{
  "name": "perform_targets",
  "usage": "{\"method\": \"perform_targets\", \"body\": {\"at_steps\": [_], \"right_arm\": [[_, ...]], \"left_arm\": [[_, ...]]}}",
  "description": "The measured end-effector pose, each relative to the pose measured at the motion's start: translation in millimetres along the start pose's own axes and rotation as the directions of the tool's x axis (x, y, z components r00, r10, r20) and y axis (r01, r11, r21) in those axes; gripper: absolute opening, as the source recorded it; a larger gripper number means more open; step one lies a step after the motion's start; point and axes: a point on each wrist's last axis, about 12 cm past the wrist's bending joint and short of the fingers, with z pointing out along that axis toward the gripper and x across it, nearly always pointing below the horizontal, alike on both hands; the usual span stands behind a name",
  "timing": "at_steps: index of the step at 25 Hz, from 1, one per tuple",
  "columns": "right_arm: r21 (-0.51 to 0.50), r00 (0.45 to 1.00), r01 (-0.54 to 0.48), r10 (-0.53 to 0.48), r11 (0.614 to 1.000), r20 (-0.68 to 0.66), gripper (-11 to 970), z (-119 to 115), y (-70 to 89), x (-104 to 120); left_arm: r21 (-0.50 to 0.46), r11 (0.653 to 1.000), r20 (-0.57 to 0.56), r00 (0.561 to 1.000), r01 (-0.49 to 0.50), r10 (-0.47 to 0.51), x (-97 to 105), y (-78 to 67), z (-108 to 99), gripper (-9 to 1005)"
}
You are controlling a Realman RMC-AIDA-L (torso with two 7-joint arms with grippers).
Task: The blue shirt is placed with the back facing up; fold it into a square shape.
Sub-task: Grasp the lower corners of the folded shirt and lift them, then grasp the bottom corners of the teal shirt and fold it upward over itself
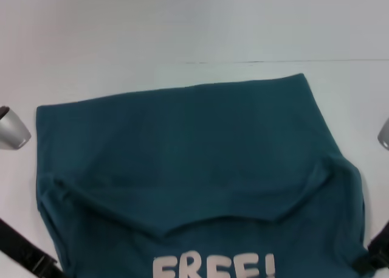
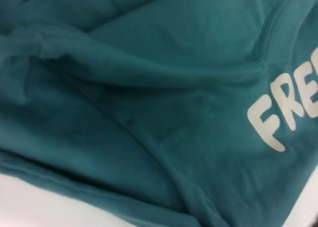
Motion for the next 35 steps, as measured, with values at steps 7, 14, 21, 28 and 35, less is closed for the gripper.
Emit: {"method": "perform_targets", "body": {"at_steps": [7, 14, 21, 28, 35], "right_arm": [[-0.054, 0.997, 0.014, -0.018, 0.998, -0.071, 99, 16, 7.9, 10], [-0.105, 0.997, 0.050, -0.055, 0.993, -0.046, 99, 25, 11.3, 11], [-0.126, 0.994, 0.090, -0.081, 0.988, 0.075, 98, -1, 8.2, 14], [-0.081, 0.973, 0.054, -0.035, 0.995, 0.227, 97, -35, -9.2, 19], [-0.046, 0.916, -0.020, 0.037, 0.999, 0.400, 97, -60, -29.8, 10]], "left_arm": [[0.092, 0.996, -0.063, 0.998, -0.014, 0.020, 13, -8.8, 9, 128], [0.139, 0.989, -0.066, 0.996, -0.045, 0.054, 15, -15.6, 13, 135], [0.180, 0.977, 0.085, 0.992, -0.111, 0.097, 10, -18.4, -10, 142], [0.121, 0.987, 0.256, 0.964, -0.110, 0.076, 6, -12.5, -47, 150], [0.029, 0.997, 0.379, 0.924, -0.075, 0.059, 1, -7.8, -73, 157]]}}
